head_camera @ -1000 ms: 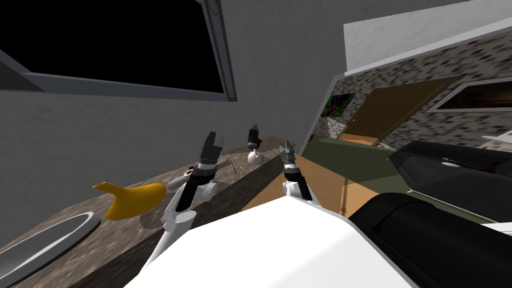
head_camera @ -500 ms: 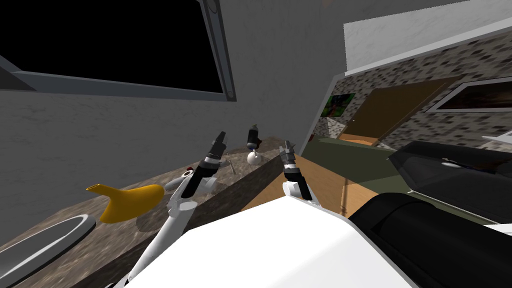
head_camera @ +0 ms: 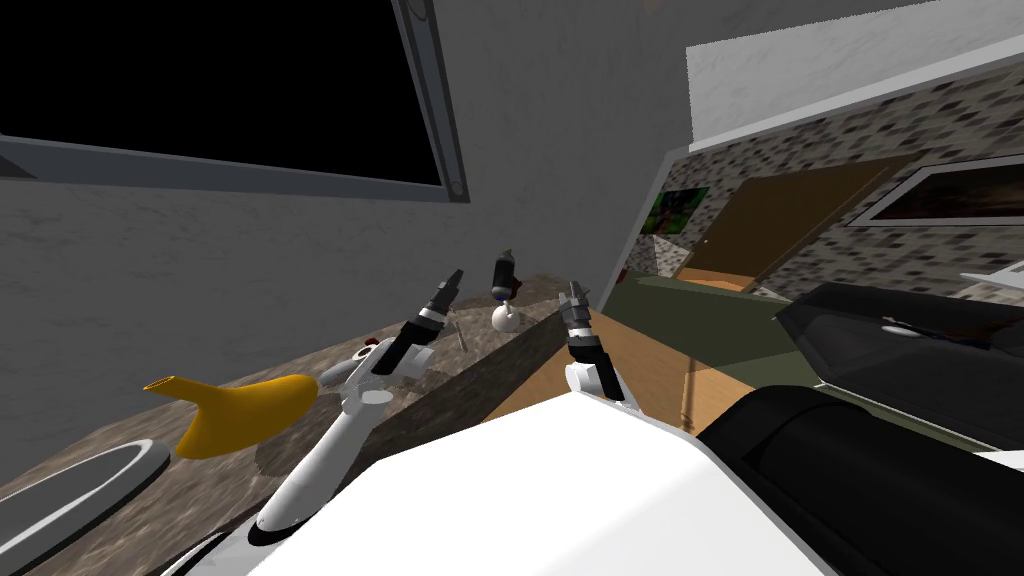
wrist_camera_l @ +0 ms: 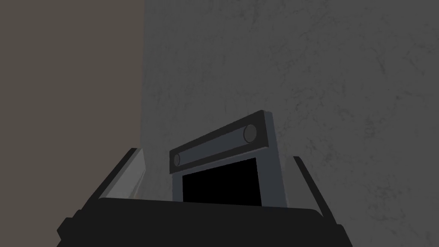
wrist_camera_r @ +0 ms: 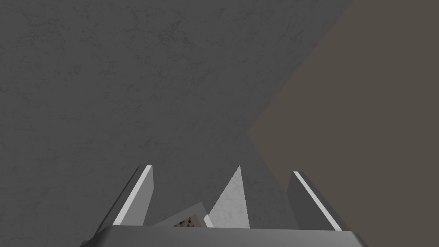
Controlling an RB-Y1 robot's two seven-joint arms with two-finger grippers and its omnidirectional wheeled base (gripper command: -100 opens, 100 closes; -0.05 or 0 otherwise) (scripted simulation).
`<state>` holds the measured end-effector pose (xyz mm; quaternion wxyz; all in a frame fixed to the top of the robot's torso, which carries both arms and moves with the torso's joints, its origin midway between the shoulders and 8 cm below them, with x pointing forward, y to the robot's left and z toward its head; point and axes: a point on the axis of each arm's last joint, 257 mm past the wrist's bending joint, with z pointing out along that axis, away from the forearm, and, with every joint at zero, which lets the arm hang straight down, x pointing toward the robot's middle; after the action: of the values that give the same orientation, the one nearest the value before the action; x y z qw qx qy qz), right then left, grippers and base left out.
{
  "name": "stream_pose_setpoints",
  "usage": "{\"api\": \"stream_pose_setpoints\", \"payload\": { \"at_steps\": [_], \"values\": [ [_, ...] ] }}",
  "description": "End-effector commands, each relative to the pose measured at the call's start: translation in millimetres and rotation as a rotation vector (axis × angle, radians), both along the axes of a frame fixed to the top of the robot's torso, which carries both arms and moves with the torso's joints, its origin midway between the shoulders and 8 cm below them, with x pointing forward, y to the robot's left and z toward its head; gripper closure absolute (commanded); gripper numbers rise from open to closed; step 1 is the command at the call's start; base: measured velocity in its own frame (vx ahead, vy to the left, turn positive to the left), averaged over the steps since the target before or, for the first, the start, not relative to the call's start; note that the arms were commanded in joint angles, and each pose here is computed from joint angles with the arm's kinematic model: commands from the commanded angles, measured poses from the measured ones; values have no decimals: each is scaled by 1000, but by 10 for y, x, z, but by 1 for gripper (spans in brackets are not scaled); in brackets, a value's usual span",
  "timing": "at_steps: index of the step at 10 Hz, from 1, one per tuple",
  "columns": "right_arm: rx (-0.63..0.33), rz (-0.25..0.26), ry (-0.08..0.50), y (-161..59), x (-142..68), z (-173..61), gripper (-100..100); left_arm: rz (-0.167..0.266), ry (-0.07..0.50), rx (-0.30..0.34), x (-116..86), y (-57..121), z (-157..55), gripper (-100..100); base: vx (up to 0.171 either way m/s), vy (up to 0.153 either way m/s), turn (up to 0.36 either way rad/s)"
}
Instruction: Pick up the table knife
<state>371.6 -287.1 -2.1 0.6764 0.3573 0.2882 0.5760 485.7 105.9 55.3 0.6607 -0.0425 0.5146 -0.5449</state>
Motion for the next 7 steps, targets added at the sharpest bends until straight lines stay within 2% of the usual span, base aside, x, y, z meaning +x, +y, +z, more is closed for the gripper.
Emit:
{"api": "stream_pose_setpoints", "payload": {
  "at_steps": [1, 2, 3, 4, 5, 6, 7],
  "values": [
    [0, 0, 0, 0, 0, 0, 0, 40, 50, 72, 181, 54, -215, -100, 31, -47, -11],
    [0, 0, 0, 0, 0, 0, 0, 42, 52, 73, 185, 56, -221, -100, 24, -39, -4],
    [0, 0, 0, 0, 0, 0, 0, 73, 87, 131, 317, 122, -378, -100, 19, -43, -8],
    [0, 0, 0, 0, 0, 0, 0, 78, 95, 134, 331, 130, -398, -100, 16, -38, -5],
    [0, 0, 0, 0, 0, 0, 0, 111, 131, 191, 454, 220, -565, -100, 30, -42, -13],
    [0, 0, 0, 0, 0, 0, 0, 116, 141, 195, 468, 230, -589, -100, 27, -40, -5],
    [0, 0, 0, 0, 0, 0, 0, 151, 180, 253, 583, 348, -767, -100, 20, -57, -15]
  ]
}}
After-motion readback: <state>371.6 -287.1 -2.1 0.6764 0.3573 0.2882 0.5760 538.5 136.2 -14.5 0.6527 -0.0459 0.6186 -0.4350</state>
